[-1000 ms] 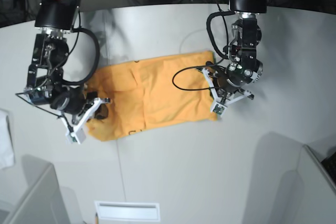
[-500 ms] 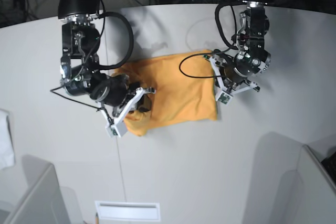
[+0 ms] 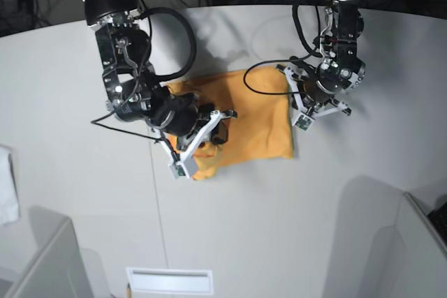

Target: Fold the T-shirt properly

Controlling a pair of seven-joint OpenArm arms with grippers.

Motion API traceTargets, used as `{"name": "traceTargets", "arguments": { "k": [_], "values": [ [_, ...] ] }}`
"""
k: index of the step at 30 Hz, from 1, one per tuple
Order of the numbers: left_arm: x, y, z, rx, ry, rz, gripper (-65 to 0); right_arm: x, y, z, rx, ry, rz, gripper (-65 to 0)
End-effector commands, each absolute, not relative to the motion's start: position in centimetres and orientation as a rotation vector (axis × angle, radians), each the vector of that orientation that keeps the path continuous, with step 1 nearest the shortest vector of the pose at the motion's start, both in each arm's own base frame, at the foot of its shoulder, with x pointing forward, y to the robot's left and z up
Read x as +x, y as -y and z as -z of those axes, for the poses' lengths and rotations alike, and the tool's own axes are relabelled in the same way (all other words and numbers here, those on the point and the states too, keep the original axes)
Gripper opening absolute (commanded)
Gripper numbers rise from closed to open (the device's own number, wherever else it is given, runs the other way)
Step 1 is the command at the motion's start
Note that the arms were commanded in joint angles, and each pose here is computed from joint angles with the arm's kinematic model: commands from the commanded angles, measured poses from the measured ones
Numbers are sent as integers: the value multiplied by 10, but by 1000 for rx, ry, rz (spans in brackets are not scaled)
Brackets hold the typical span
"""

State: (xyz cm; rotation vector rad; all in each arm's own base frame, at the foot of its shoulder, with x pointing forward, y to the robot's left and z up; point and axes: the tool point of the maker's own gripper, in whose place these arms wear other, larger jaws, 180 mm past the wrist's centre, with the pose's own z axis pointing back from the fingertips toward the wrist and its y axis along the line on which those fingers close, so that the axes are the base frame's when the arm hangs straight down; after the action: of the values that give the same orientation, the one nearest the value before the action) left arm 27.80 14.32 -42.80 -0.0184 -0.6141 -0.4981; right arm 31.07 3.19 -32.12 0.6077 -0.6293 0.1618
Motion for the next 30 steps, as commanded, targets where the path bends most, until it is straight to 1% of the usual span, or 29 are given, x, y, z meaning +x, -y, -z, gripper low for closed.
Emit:
{"name": "traceTargets", "arguments": {
  "k": [1,5,10,13,20,23,26,30],
  "values": [
    [277,-150,428,9,594,505,-650,318,-40,298,643,698,-178,-650],
    [278,-149,427,5,599,505,-650,320,-52,297,649,712,-195,-650],
    [279,-148,423,10,612,509,-650,324,-64,328,630,683,-195,-650],
    [267,-156,428,22,584,516,-650,323,-68,344,619,669,-195,-650],
    [260,-160,427,30,578,528,-650,322,-74,356,604,642,-217,-650],
    [251,-178,418,63,591,495,-650,328,-77,365,595,614,-203,-650],
    [239,-211,404,127,607,419,-650,325,-75,378,580,579,-194,-650],
    [231,-245,389,166,632,310,-650,326,-76,377,585,575,-191,-650]
  ]
}}
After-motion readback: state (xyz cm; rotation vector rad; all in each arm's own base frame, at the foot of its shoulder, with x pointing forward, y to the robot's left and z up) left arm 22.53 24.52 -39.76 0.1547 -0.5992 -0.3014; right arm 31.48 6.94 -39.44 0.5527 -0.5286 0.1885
